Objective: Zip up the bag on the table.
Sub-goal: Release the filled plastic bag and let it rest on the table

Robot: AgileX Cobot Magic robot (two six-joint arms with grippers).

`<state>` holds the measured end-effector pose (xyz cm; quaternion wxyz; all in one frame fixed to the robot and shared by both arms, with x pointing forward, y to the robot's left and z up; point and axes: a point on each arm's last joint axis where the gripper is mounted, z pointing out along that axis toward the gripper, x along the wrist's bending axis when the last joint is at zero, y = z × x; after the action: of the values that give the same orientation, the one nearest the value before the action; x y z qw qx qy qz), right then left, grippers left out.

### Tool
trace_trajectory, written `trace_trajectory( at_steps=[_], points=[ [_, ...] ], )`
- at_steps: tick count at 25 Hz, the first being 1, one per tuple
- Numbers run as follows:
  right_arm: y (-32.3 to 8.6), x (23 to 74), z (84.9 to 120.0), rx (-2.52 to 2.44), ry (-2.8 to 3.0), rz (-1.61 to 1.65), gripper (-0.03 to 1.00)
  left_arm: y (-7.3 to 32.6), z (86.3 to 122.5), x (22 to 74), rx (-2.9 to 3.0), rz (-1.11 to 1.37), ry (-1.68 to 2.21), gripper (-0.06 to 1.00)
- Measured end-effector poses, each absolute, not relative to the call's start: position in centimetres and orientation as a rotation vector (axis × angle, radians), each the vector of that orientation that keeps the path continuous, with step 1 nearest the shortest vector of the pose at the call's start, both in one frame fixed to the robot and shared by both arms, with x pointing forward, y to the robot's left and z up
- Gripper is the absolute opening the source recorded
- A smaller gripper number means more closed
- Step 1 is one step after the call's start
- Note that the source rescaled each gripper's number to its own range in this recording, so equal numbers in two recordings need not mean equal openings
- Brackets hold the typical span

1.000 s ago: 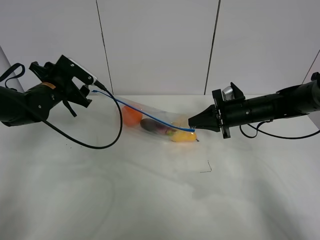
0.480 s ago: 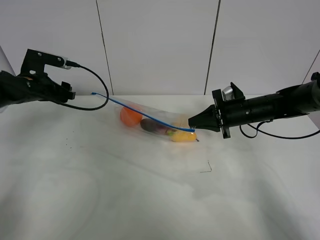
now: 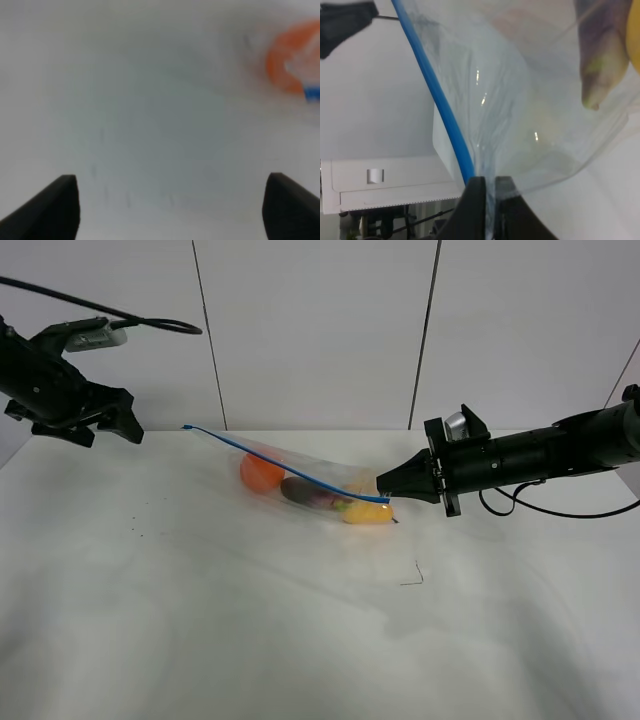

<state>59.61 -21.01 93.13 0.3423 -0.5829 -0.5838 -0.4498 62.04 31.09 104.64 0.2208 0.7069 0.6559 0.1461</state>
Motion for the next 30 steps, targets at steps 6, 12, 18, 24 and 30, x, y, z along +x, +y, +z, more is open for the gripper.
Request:
trace_trajectory(
  at_steps=[6, 12, 18, 24, 30],
  points=[
    [-21.0, 59.6, 93.1, -1.516, -1.517, -1.169, 0.0, 31.7, 104.8, 61.0, 1.993, 0.313, 2.0, 1.0],
    [-21.0, 59.6, 93.1, -1.521, -1.509, -1.164, 0.0, 31.7, 104.4, 59.6, 2.098, 0.159, 2.083, 1.0],
    [-21.0, 59.6, 93.1, -1.522, -1.508, -1.163, 0.0, 32.0, 104.9, 58.8, 2.124, 0.189, 2.095, 1.0],
    [-21.0, 59.6, 93.1, -1.522, -1.508, -1.163, 0.0, 31.7, 108.4, 54.1, 2.09, 0.285, 2.04, 1.0],
    [-21.0, 59.6, 93.1, -1.522, -1.507, -1.163, 0.0, 31.3, 107.7, 46.8, 2.106, 0.269, 2.042, 1.0]
  ],
)
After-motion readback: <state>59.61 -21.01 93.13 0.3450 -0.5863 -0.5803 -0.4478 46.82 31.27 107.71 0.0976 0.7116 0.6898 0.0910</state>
